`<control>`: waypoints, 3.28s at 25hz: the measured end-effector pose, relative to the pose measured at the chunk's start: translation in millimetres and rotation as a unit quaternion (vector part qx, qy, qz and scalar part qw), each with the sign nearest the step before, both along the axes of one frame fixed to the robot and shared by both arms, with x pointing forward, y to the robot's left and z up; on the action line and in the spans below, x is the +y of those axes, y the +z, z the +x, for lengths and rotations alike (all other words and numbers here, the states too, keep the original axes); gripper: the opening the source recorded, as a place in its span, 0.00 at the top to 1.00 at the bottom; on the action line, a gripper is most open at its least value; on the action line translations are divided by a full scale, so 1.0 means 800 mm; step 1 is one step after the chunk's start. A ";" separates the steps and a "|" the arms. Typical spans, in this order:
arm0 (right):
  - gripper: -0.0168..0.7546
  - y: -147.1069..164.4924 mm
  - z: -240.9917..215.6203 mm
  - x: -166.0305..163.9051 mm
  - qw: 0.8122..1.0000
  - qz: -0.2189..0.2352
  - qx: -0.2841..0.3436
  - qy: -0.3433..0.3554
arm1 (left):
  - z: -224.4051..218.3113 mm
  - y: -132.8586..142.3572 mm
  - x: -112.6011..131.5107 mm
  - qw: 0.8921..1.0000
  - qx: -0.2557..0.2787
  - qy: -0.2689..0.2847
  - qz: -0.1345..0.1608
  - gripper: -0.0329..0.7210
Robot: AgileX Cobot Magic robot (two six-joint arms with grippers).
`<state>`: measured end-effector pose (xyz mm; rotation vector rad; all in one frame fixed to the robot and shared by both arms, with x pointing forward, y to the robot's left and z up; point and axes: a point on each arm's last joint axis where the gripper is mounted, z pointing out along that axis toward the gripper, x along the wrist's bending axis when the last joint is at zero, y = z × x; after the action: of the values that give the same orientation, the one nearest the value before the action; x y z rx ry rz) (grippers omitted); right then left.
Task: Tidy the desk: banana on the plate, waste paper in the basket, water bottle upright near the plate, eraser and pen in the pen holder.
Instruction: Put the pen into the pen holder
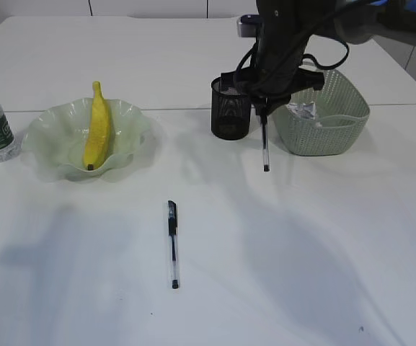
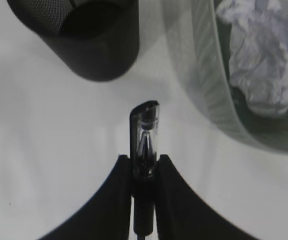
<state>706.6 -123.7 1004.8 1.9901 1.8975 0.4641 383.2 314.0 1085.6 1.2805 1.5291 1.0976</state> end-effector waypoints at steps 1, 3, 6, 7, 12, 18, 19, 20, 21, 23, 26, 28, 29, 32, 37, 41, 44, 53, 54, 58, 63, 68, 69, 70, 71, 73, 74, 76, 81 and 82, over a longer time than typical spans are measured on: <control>0.87 0.008 0.003 0.000 1.000 -0.004 -0.014 0.002 | 0.000 0.000 0.000 1.000 0.000 0.000 0.000 0.99; 0.87 0.022 0.009 -0.001 0.999 -0.008 -0.048 0.007 | 0.000 0.000 0.000 1.000 0.000 0.000 0.000 0.99; 0.87 0.044 0.019 0.001 0.995 -0.002 -0.103 0.018 | 0.000 0.000 0.000 1.000 0.000 0.000 0.000 0.99; 0.87 0.049 0.022 0.003 0.992 0.004 -0.122 0.023 | 0.000 0.000 0.000 1.000 0.000 0.000 0.000 0.99; 0.87 0.066 0.036 0.010 0.977 0.015 -0.208 0.051 | 0.000 0.000 0.000 1.000 0.000 0.000 0.004 0.99; 0.87 0.077 0.048 0.010 0.955 -0.010 -0.284 0.085 | 0.000 0.000 0.000 1.000 0.000 0.000 0.006 0.99; 0.87 0.078 0.051 0.007 0.952 -0.008 -0.294 0.086 | 0.000 0.000 0.000 1.000 0.000 0.000 0.006 0.99; 0.87 0.080 0.054 0.005 0.948 -0.006 -0.306 0.089 | 0.000 0.000 0.000 1.000 0.000 0.000 0.006 0.99; 0.87 0.083 0.057 0.001 0.944 -0.002 -0.318 0.090 | 0.000 0.000 0.000 1.000 0.000 0.000 0.006 0.99; 0.87 0.087 0.063 -0.012 0.938 0.003 -0.336 0.085 | 0.000 0.000 0.000 1.000 0.000 0.000 0.006 0.99; 0.87 0.088 0.076 -0.029 0.926 0.023 -0.368 0.077 | 0.000 0.000 0.000 1.000 0.000 -0.001 0.007 0.99; 0.87 0.081 0.083 -0.040 0.924 0.029 -0.375 0.069 | 0.000 0.000 0.000 1.000 0.000 -0.001 0.007 0.99; 0.87 0.077 0.086 -0.042 0.923 0.031 -0.377 0.068 | 0.000 0.000 0.000 1.000 0.000 -0.001 0.007 0.99; 0.87 0.061 0.094 -0.040 0.919 0.039 -0.385 0.077 | 0.000 0.000 0.000 1.000 0.000 -0.001 0.007 0.99; 0.87 0.026 0.106 -0.032 0.916 0.056 -0.388 0.088 | 0.000 0.000 0.000 1.000 0.000 -0.001 0.007 0.99; 0.87 0.012 0.111 -0.028 0.908 0.065 -0.402 0.101 | 0.000 0.000 0.000 1.000 0.000 -0.001 0.007 0.99; 0.87 -0.001 0.116 -0.025 0.902 0.071 -0.411 0.112 | 0.000 0.000 0.000 1.000 0.000 -0.001 0.007 0.99; 0.87 -0.037 0.125 -0.023 0.893 0.073 -0.422 0.138 | 0.000 0.000 0.000 1.000 0.000 -0.001 0.007 0.99; 0.87 -0.040 0.126 -0.023 0.892 0.073 -0.423 0.140 | 0.000 0.000 0.000 1.000 0.000 -0.001 0.007 0.99; 0.87 -0.050 0.127 -0.022 0.891 0.074 -0.423 0.145 | 0.000 0.000 0.000 1.000 0.000 -0.001 0.007 0.99; 0.87 -0.067 0.129 -0.021 0.893 0.071 -0.418 0.153 | 0.000 0.000 0.000 1.000 0.000 -0.001 0.007 0.99; 0.84 -0.066 0.130 -0.021 0.888 0.060 -0.424 0.167 | 0.000 0.000 0.000 1.000 0.000 -0.001 0.007 0.99; 0.83 -0.066 0.130 -0.022 0.888 0.059 -0.424 0.167 | 0.000 0.000 0.000 1.000 0.000 -0.001 0.007 0.99; 0.81 -0.065 0.130 -0.022 0.887 0.059 -0.426 0.168 | 0.000 0.000 0.000 1.000 0.000 -0.001 0.007 0.99; 0.78 -0.065 0.130 -0.024 0.886 0.059 -0.427 0.168 | 0.000 0.000 0.000 1.000 0.000 -0.001 0.007 0.99; 0.71 -0.064 0.131 -0.028 0.886 0.059 -0.429 0.166 | 0.000 0.000 0.000 1.000 0.000 -0.001 0.007 0.99; 0.67 -0.064 0.132 -0.029 0.885 0.059 -0.430 0.166 | 0.000 0.000 0.000 1.000 0.000 -0.001 0.007 0.99; 0.62 -0.063 0.133 -0.032 0.883 0.060 -0.434 0.166 | 0.000 0.000 0.000 1.000 0.000 -0.001 0.007 0.99; 0.59 -0.062 0.134 -0.035 0.882 0.061 -0.438 0.166 | 0.000 0.000 0.000 1.000 0.000 -0.001 0.007 0.99; 0.59 -0.062 0.134 -0.035 0.882 0.061 -0.438 0.166 | 0.000 0.000 0.000 1.000 0.000 -0.001 0.007 0.99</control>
<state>813.5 -151.5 955.0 1.1425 1.5859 1.3341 383.2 314.2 1085.7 1.2916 1.5233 1.1095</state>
